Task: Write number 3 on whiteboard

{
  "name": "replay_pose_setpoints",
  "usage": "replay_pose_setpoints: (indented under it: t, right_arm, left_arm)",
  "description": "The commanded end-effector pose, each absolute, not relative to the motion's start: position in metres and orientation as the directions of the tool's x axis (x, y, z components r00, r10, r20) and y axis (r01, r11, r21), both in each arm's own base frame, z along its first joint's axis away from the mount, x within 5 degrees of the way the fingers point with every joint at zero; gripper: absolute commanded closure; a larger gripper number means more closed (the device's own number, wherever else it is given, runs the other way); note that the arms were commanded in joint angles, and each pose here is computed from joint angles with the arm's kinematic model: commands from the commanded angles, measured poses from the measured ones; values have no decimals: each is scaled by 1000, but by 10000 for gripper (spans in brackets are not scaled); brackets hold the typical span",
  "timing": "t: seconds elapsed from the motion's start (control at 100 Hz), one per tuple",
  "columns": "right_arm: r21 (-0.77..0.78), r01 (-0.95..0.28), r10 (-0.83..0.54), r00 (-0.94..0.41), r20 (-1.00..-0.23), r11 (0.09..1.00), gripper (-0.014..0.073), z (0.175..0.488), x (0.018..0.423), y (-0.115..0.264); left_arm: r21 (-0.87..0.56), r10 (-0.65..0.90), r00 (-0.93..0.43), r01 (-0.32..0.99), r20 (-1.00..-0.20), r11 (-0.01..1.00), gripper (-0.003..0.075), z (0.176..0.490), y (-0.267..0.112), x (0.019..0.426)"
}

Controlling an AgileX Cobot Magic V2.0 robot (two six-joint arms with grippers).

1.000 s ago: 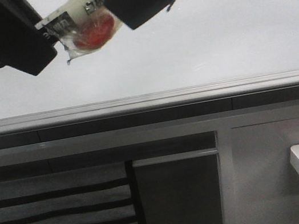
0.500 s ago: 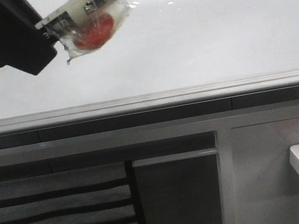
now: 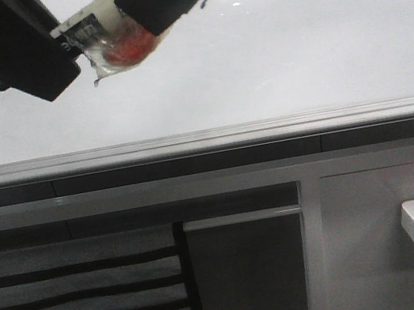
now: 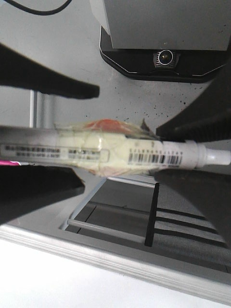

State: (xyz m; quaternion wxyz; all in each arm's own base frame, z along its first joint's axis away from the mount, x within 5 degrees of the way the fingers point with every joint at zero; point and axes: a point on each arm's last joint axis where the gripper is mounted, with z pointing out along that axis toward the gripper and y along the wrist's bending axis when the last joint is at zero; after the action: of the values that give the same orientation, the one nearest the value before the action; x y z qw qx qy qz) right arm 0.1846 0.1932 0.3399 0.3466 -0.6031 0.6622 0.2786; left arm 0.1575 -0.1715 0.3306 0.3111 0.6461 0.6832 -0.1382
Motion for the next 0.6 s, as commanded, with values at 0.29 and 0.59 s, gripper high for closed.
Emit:
replay_pose_setpoints:
  t: [0.29, 0.59]
  right_arm:
    - [-73, -986, -538, -18, -843, 148, 356, 360, 184, 192]
    - [-75, -986, -540, -17, -842, 148, 532, 360, 184, 192]
  left_arm:
    - [256, 742, 55, 953, -668, 160, 741, 349, -174, 157]
    - [256, 742, 55, 953, -668, 160, 741, 349, -174, 157]
